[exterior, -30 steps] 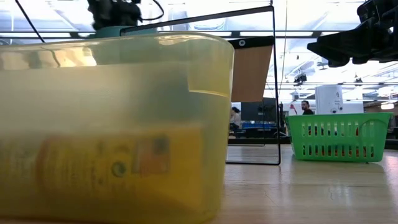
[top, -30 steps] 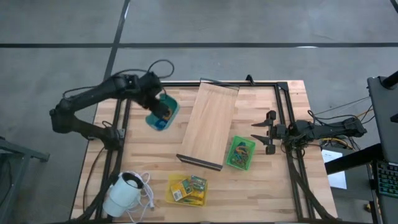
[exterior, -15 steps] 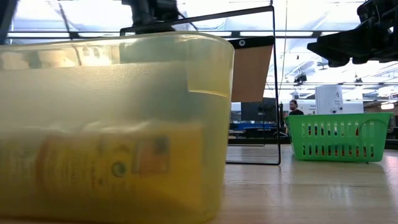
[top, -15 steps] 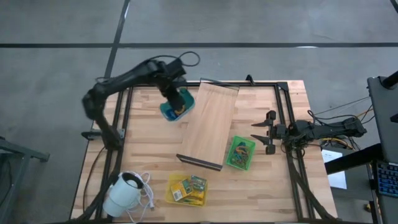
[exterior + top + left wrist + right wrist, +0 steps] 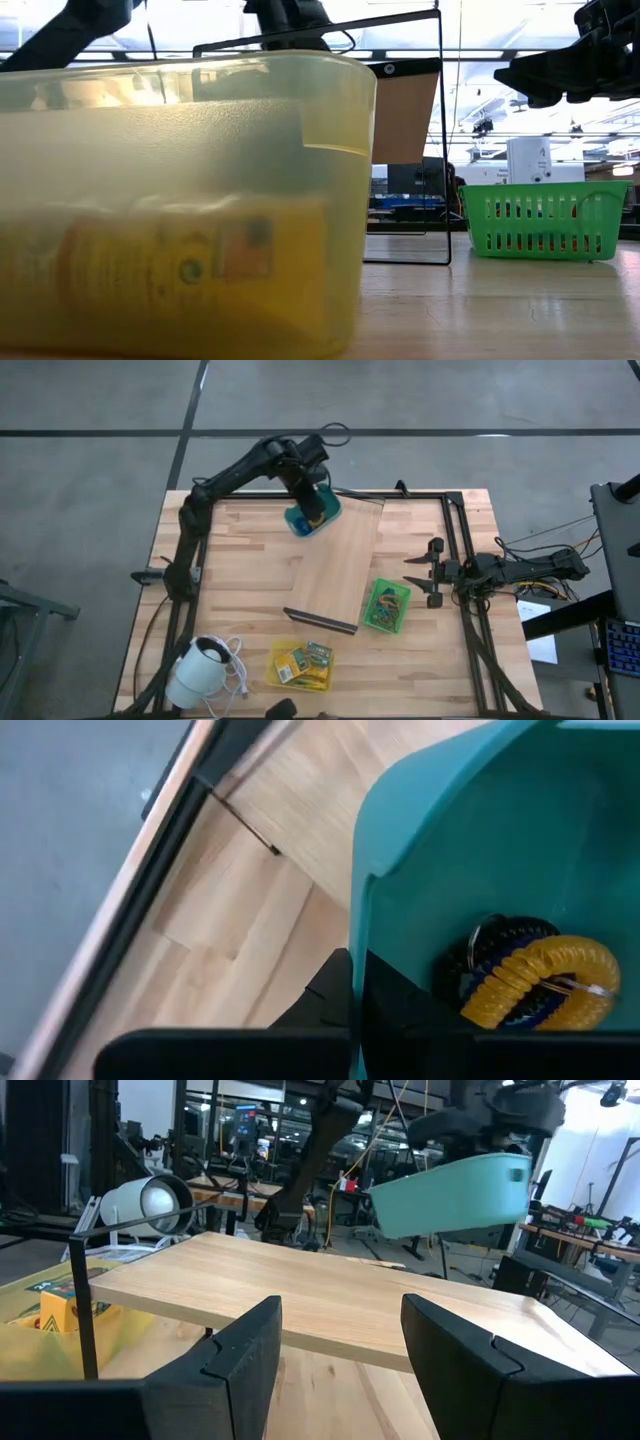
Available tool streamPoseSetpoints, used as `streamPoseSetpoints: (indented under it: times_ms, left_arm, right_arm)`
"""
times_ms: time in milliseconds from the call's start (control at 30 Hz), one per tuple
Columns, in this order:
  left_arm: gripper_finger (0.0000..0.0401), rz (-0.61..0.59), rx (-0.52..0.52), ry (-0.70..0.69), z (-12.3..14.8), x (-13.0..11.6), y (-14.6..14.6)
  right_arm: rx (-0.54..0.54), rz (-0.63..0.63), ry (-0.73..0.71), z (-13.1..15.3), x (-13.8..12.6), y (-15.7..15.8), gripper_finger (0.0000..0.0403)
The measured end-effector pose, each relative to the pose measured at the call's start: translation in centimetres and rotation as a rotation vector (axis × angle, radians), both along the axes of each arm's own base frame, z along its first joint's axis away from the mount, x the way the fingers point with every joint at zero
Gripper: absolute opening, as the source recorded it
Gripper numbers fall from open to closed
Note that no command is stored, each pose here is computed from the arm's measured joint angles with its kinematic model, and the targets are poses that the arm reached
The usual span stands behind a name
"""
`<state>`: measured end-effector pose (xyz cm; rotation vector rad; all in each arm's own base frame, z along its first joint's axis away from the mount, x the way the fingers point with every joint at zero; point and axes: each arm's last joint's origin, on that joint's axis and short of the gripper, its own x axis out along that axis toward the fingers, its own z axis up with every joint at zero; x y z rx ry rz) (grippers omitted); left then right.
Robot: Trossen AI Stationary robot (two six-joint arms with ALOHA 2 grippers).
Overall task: Pick & Place Office Desk Supplies
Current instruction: Put the blue bin on the shelf
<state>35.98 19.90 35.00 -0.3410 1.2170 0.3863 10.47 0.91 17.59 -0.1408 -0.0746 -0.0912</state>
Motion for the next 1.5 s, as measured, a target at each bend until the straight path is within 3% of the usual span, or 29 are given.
streamPoseSetpoints:
  times_ms: [200,333,500,933,1500]
  left_arm:
    - [0.0005,0.236,-0.074,-0.067,-0.4,0.8,0.3]
    - [0.0006,0.457,-0.168,-0.061,-0.9,0.9,-0.1]
    - [0.0006,0.616,-0.249,-0.082,-1.1,1.0,0.0]
    - [0.0003,0.719,-0.321,-0.014,-4.1,1.7,-0.4]
    - [0.0018,0.726,-0.364,0.008,-5.8,2.2,-0.9]
  right_arm:
    - [0.0,0.0,0.0,0.0,0.0,0.0,0.0206]
    - [0.0,0.0,0.0,0.0,0.0,0.0,0.0206]
    - [0.0,0.0,0.0,0.0,0.0,0.0,0.0206]
    - [0.0,0.0,0.0,0.0,0.0,0.0,0.0206]
    - [0.0,0.0,0.0,0.0,0.0,0.0,0.0206]
